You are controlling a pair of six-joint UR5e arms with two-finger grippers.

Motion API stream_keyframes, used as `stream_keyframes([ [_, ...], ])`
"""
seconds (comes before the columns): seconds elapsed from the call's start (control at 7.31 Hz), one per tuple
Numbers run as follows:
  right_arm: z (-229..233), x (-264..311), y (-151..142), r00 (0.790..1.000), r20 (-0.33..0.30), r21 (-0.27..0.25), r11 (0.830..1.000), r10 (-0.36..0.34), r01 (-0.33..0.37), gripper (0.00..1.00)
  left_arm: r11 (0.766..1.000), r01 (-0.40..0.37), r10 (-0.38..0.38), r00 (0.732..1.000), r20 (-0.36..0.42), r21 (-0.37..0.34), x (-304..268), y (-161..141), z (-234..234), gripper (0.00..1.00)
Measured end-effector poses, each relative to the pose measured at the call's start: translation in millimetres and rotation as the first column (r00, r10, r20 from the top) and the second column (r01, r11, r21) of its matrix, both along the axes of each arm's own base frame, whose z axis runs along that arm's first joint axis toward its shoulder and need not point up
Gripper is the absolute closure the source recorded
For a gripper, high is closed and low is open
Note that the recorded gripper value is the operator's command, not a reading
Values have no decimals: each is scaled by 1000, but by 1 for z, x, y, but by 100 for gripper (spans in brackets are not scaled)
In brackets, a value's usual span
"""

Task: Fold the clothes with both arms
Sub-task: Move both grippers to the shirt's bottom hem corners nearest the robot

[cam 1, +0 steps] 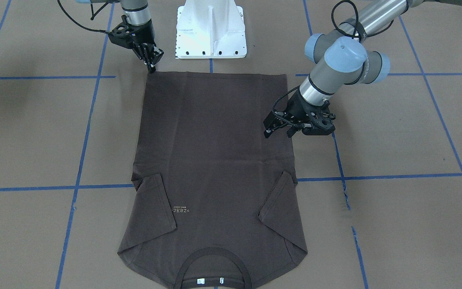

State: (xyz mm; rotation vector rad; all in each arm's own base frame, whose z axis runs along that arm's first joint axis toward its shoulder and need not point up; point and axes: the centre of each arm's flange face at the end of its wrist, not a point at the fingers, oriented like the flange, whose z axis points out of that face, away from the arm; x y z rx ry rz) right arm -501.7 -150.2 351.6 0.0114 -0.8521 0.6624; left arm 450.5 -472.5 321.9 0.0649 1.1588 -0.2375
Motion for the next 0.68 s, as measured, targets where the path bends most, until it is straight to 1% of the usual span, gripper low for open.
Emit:
stream_keyframes([
  [0.14,-1,1,-3,1000,2,0,1000,3,-3,100,1000,2,-2,1000,0,1,0,0,0,7],
  [0.27,-4,4,-5,1000,7,1,1000,6,-6,100,1000,10,-10,1000,-5,-4,4,6,-4,8],
  [0.41,-9,7,-6,1000,17,1,1000,8,-8,100,999,25,-25,1000,-11,-21,15,28,-9,9],
  [0.55,-14,10,-7,1000,27,1,1000,10,-10,100,998,41,-41,999,-2,-36,26,66,-6,9],
  [0.68,-18,13,-7,999,36,1,1000,11,-11,100,998,47,-46,999,22,-43,23,112,5,9],
])
